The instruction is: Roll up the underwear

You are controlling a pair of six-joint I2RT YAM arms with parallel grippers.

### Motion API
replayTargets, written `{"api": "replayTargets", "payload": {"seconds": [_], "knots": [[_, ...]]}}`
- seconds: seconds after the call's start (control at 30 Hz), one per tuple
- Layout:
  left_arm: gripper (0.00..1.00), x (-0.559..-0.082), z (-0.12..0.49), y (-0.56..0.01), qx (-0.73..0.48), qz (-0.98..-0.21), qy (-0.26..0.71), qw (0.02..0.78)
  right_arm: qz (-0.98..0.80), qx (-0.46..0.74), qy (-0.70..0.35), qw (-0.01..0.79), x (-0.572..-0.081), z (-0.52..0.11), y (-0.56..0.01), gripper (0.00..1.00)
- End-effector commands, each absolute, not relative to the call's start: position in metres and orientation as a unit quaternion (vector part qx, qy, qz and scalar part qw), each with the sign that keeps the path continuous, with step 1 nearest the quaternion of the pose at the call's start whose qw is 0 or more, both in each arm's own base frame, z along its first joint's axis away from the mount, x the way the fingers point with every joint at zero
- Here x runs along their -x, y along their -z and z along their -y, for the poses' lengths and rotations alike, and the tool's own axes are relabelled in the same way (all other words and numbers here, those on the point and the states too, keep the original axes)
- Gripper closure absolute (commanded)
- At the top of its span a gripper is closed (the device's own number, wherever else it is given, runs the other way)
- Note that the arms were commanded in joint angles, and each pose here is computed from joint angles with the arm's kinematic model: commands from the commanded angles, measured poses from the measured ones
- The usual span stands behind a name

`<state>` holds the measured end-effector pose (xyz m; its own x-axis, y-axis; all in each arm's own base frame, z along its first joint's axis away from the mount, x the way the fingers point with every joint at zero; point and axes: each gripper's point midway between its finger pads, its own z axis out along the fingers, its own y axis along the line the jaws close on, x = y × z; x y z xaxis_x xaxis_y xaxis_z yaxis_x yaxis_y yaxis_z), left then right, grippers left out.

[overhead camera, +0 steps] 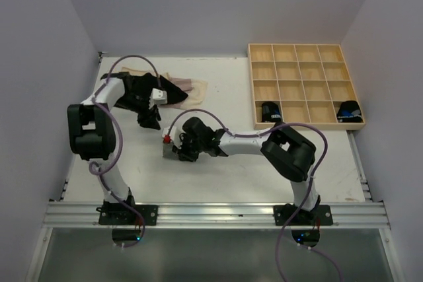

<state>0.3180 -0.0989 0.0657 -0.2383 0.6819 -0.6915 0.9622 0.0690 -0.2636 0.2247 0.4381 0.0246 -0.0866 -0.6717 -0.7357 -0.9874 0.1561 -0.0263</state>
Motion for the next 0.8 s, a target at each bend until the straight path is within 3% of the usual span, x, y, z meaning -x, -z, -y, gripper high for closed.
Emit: {"api": "replayTargets", "payload": {"seconds": [0.0,0.17,0.4,0.67,0.77], "knots": [[0.48,-0.343,0.079,-0.121,-0.566,-0.69,0.301,0.337,-0.751,0.554,-0.31,0.18,-0.186,-0.405,0.004,1.0],[0.48,-0.318,0.053,-0.138,-0.584,-0.677,0.192,0.405,-0.772,0.504,-0.367,0.124,-0.187,-0.409,0.018,1.0],[0.45,-0.252,0.052,-0.11,-0.654,-0.63,0.076,0.412,-0.793,0.433,-0.423,0.071,-0.192,-0.413,0.034,1.0],[0.42,-0.217,0.095,-0.084,-0.732,-0.526,0.016,0.432,-0.805,0.381,-0.454,0.03,-0.199,-0.414,0.045,1.0],[0.42,-0.219,0.102,-0.072,-0.743,-0.526,0.015,0.414,-0.81,0.369,-0.456,0.015,-0.196,-0.413,0.049,1.0]]}}
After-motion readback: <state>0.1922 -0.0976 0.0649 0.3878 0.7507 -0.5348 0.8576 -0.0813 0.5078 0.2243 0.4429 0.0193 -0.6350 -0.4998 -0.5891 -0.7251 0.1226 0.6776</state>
